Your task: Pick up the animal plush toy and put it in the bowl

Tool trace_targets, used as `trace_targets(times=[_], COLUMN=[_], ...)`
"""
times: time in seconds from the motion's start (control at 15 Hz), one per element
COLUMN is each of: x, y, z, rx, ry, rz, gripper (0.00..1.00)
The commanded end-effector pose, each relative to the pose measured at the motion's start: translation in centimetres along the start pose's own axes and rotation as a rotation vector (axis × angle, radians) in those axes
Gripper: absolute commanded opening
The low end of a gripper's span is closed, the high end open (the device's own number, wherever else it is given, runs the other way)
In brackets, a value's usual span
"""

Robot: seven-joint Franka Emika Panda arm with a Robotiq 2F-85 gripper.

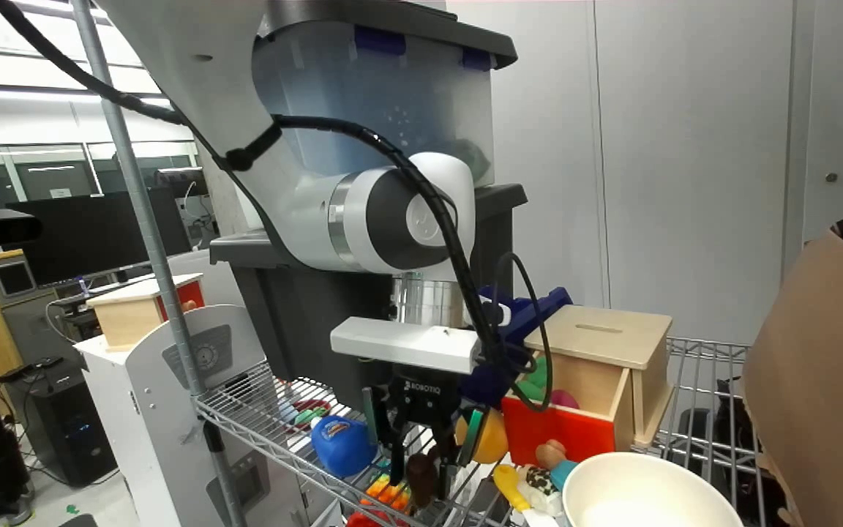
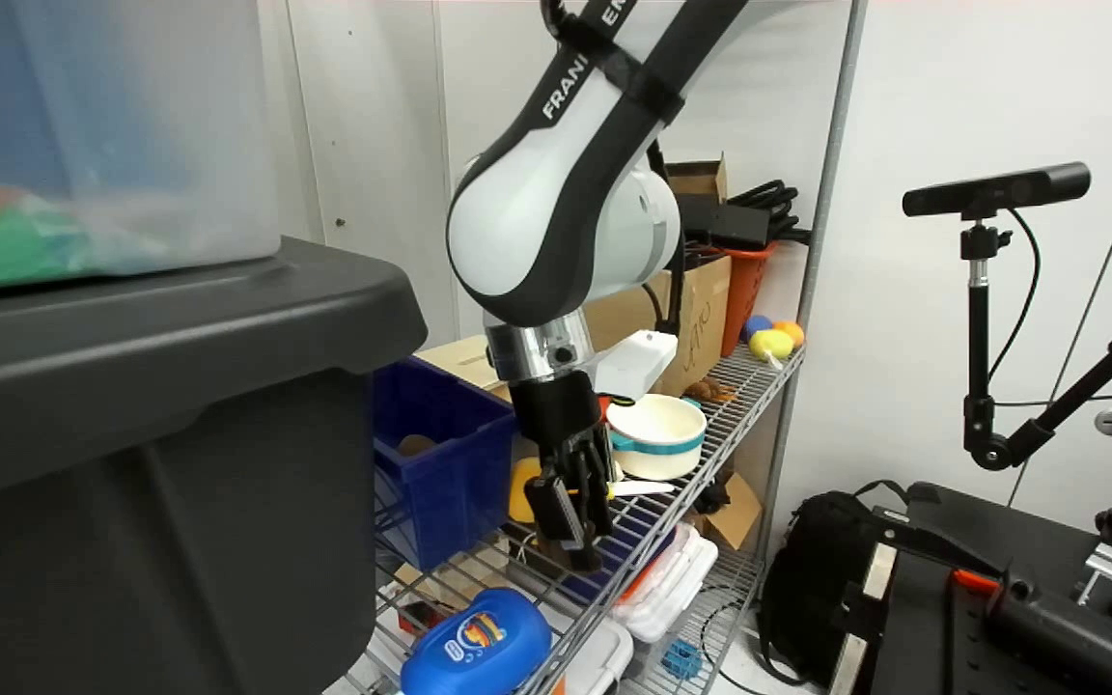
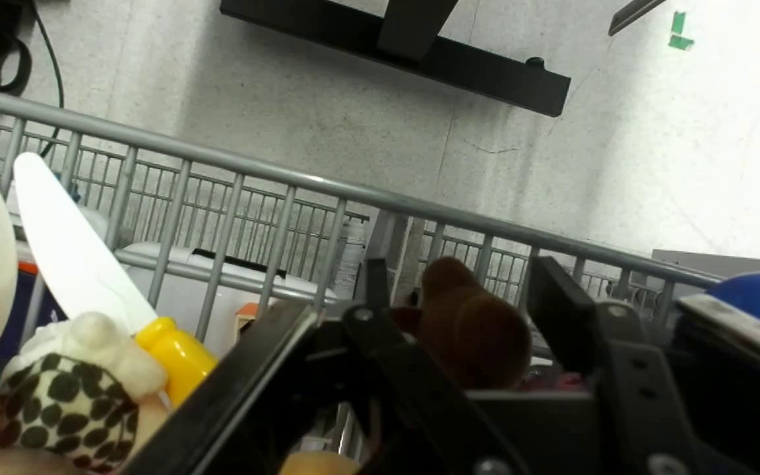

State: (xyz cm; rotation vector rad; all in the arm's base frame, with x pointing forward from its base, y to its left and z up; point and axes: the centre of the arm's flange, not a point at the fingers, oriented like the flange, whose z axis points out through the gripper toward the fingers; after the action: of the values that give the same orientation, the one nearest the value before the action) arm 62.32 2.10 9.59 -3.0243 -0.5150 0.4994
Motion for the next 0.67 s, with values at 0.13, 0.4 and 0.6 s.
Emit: trace_targets(times=[0.13,0.4,0.6], x=[0.5,0.1,-0.4], y=[0.0,-0.3,-0.6], z=[0.1,-0.2,-0.5], rx=[-0.003,-0.010,-0.014], ry=[0.014,0.012,0.011], rz=[-0.015,-0.012,-0.010], gripper=[0.12,0.00,0.01])
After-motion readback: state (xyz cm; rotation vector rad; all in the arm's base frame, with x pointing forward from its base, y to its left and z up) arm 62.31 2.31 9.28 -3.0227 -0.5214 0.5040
